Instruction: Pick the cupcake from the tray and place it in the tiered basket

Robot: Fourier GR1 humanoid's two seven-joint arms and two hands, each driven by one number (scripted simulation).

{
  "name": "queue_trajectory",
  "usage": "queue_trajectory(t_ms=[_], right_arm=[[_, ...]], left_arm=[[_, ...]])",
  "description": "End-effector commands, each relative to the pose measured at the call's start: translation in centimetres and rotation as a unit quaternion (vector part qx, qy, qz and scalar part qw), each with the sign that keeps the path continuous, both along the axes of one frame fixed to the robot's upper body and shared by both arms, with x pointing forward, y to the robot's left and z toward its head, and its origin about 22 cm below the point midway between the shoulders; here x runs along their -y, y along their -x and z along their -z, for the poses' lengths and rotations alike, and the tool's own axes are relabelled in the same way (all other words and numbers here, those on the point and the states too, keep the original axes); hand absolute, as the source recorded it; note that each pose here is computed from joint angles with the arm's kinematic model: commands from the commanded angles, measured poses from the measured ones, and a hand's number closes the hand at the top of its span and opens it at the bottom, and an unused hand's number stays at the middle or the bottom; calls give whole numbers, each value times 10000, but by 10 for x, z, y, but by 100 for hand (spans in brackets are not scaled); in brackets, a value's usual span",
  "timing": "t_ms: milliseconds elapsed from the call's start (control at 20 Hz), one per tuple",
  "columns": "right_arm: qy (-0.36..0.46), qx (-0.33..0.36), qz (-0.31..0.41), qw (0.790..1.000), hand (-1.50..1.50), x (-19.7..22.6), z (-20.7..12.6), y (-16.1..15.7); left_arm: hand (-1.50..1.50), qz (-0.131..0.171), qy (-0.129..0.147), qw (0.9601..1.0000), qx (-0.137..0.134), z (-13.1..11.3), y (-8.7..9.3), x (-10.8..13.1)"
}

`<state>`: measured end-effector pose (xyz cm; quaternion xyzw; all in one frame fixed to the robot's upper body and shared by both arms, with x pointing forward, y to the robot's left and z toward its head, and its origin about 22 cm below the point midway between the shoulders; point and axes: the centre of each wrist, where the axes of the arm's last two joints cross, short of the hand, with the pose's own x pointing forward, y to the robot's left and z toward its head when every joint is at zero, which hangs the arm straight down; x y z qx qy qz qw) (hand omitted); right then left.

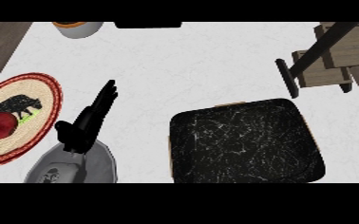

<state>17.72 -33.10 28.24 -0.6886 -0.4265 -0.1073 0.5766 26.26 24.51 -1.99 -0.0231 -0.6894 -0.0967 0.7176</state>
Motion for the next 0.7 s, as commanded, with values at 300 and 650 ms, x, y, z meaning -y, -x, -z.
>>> queue_trajectory(t_ms=[300,650], right_arm=[[-731,-39,973,9926,150,33,-101,-31],[-1115,-11,927,9894,150,60,-144,-70]], left_arm=[[0,346,7,9994,60,-3,-9,18],[0,495,22,9987,97,3,-6,23]])
